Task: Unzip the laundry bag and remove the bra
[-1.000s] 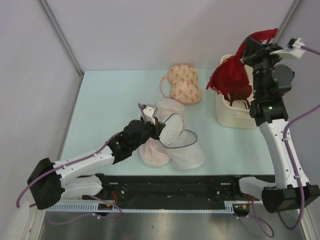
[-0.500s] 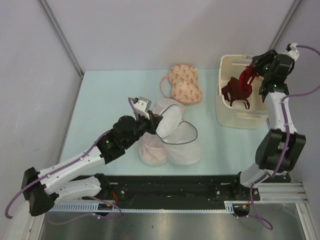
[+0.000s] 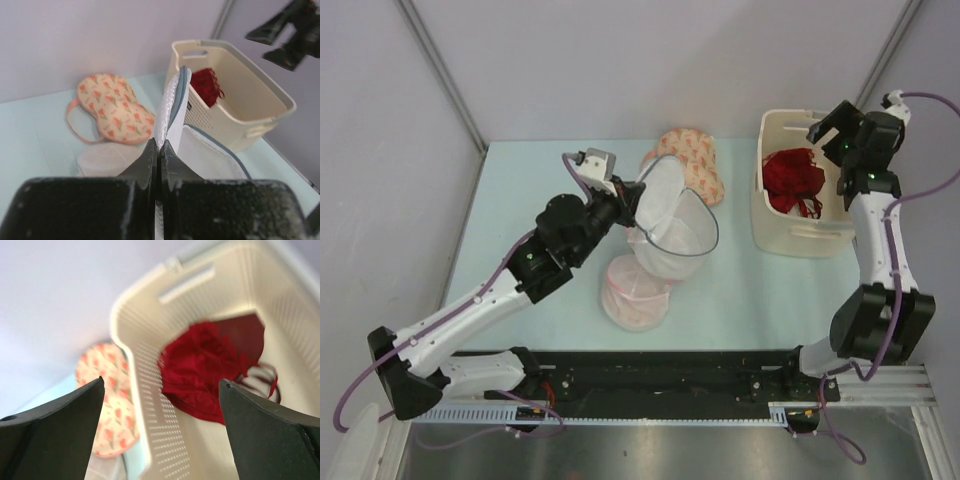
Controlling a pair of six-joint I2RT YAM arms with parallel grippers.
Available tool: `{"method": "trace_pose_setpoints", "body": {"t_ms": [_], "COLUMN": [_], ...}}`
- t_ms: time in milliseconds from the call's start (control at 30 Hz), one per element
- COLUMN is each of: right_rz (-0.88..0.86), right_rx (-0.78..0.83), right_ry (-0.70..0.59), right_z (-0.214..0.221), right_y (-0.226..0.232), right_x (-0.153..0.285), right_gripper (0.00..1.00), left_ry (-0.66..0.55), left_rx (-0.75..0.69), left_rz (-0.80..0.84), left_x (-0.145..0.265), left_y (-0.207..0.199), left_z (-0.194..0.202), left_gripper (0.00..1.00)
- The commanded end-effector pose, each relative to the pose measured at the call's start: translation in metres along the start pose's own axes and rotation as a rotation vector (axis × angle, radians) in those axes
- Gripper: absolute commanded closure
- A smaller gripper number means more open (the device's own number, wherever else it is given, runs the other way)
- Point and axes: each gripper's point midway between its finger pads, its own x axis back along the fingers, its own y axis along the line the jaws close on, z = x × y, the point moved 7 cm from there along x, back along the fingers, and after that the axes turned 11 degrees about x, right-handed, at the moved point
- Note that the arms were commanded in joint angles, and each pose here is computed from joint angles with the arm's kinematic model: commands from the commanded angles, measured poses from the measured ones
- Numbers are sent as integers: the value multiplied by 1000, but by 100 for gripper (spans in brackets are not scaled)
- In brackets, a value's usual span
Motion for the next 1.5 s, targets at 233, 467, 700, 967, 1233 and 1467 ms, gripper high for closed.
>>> {"method": "trace_pose_setpoints", "body": {"t_ms": [233, 467, 700, 967, 1233, 1467], "right_rz": [-6, -32, -119, -121, -139, -129], "right_rx": [179, 297, 323, 334, 310, 341], "right_ry": [-32, 77, 202, 256, 265, 248], "right_z": [0, 66, 133, 161, 169, 170], "right_y": [33, 71, 84, 74, 78, 80], "right_x": [93, 121, 139, 150, 149, 155], "right_gripper": [0, 0, 0, 0, 0, 0], "left_ry": [-130, -3, -27, -122, 25, 135], "left_rx": [-28, -7, -26, -74, -52, 14], "left_rz": [-424, -680, -864, -978, -940, -781], "left_x": [-26, -65, -77, -65, -65, -36], "left_y": [98, 200, 265, 297, 298, 243], "left_z": [-79, -60, -50, -80, -70, -41], "left_gripper": [100, 100, 100, 100, 3, 0]}}
